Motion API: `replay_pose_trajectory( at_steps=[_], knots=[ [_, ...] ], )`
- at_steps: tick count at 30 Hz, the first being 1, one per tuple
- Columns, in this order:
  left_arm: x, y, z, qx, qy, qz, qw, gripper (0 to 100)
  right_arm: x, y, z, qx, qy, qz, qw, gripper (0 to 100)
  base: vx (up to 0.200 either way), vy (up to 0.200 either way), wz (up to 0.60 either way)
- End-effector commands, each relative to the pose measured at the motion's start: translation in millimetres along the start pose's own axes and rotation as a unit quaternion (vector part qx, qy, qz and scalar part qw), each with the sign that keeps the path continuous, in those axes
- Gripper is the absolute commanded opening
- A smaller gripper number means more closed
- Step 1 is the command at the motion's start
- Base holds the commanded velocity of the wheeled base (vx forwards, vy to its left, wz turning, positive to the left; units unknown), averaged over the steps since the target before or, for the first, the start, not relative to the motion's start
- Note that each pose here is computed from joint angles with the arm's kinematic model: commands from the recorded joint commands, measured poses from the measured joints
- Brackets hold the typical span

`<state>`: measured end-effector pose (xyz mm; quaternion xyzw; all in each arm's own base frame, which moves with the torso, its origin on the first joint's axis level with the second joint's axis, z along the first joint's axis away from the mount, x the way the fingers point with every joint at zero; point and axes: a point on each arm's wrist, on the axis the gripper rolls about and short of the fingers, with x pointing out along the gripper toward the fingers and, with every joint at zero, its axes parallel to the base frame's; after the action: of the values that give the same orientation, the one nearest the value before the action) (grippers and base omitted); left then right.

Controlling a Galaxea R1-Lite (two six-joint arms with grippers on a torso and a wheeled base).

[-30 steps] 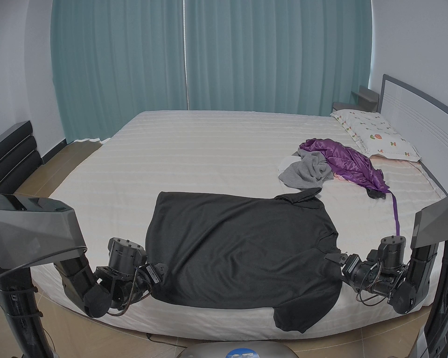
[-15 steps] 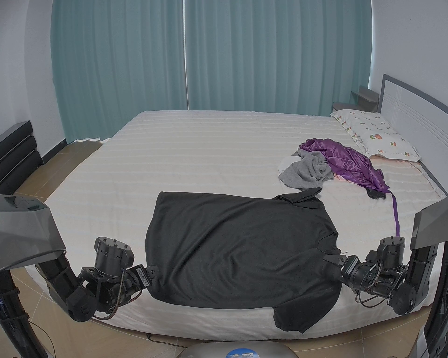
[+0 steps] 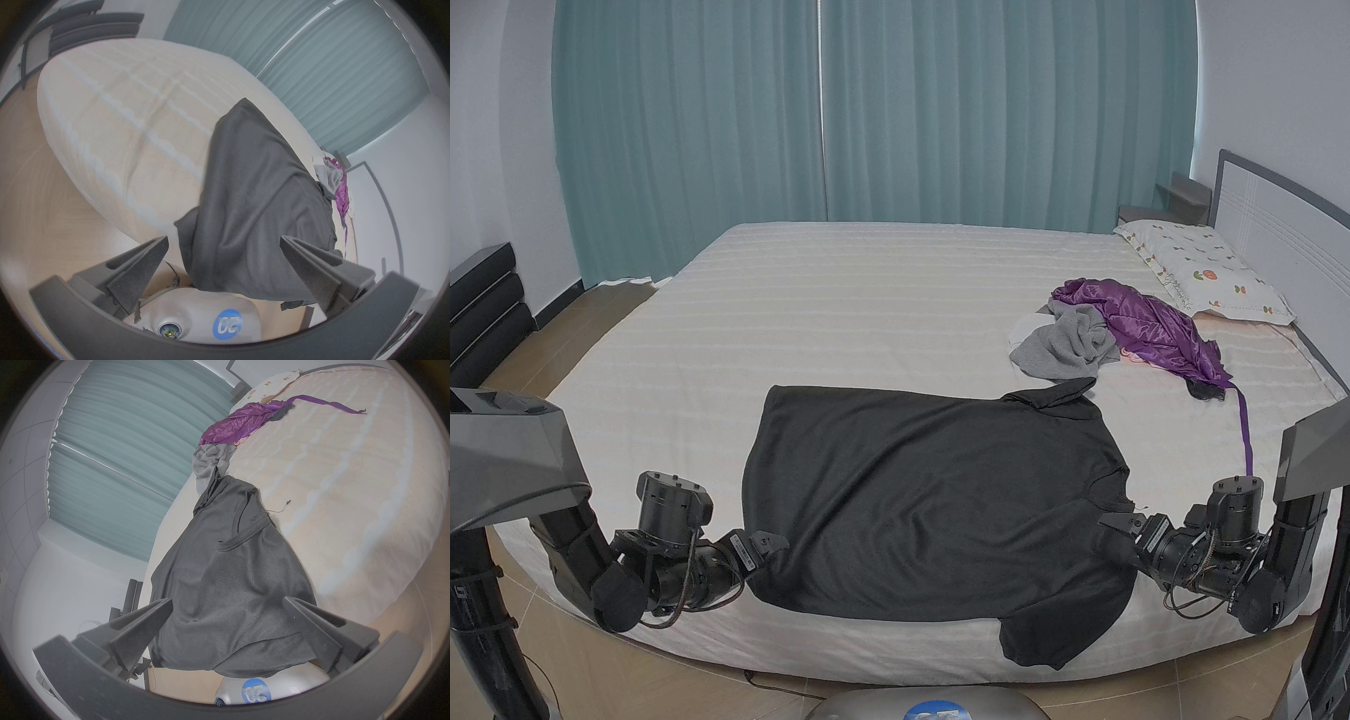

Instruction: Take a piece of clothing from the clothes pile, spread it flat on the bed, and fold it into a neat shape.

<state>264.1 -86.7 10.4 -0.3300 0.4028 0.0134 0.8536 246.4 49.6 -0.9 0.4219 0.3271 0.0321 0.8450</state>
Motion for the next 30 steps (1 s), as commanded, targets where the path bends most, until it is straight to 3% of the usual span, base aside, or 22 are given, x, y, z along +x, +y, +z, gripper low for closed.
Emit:
replay_pose_trajectory(
  at_steps=[1, 9, 23, 30],
  knots=[
    [5.6, 12.7, 16.3, -0.035, 0.004, -0.006, 0.9994, 100, 0.9, -0.9, -1.1, 0.0, 0.003, -0.002, 1.0, 100, 0.0, 0.0, 0.0],
    [14.6, 12.3, 27.1, -0.085, -0.006, -0.02, 0.9961, 100, 1.9, -2.6, -1.6, 0.002, 0.004, -0.005, 1.0, 100, 0.0, 0.0, 0.0],
    [16.2, 13.7, 26.1, -0.093, -0.004, -0.029, 0.9953, 100, 6.2, -7.5, 3.2, -0.01, -0.004, -0.013, 0.9999, 100, 0.0, 0.0, 0.0],
    [16.4, 14.3, 25.6, -0.092, -0.003, -0.027, 0.9954, 100, -2.8, -10.6, 26.6, -0.015, -0.049, -0.014, 0.9986, 100, 0.0, 0.0, 0.0]
  ],
)
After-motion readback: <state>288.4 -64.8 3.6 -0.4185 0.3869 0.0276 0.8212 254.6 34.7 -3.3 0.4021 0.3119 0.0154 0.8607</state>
